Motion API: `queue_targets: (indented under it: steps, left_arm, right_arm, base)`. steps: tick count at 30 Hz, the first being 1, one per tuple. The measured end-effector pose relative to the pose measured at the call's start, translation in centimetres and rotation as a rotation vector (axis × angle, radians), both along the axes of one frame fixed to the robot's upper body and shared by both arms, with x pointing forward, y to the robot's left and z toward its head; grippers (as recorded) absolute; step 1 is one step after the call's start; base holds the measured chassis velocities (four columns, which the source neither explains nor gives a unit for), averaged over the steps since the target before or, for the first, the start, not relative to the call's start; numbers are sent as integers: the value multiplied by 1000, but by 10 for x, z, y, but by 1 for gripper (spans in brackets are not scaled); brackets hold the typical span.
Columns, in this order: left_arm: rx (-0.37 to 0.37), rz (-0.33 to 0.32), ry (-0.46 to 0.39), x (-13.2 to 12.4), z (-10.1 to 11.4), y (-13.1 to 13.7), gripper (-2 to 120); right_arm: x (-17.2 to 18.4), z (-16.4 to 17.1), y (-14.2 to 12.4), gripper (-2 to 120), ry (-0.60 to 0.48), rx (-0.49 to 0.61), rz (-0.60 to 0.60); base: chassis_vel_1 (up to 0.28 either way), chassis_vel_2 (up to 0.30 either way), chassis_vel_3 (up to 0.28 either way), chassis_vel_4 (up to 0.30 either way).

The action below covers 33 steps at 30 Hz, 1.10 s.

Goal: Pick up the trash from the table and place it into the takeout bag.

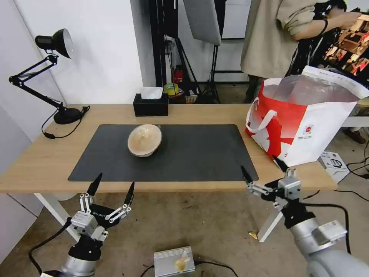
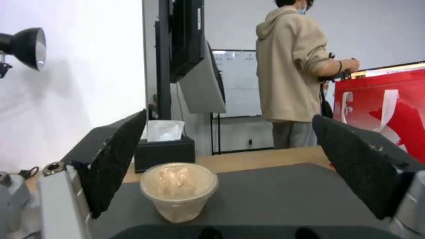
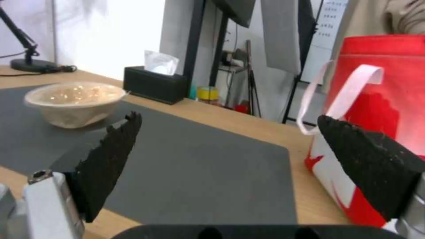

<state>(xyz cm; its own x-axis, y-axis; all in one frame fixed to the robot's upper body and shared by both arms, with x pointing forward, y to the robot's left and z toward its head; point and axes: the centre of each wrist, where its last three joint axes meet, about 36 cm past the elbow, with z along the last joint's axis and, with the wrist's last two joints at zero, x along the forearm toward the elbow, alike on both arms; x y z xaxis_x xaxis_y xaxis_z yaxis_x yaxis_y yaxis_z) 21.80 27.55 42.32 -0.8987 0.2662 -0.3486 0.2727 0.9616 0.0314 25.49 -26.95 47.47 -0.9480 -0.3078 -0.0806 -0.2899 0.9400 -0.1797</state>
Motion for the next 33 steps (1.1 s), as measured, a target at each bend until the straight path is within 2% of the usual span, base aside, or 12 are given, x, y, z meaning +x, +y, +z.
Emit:
queue_targets:
  steps: [7, 33]
  left_arm:
    - [2, -7, 9, 3, 4, 0, 100]
    - [12, -44, 50, 10, -1, -6, 100]
  right_arm:
    - [-6, -14, 8, 100, 7, 5, 29]
    - [-7, -23, 8, 100, 14, -41, 68]
  base:
    - [0, 0, 0, 0]
    - [0, 0, 0, 0]
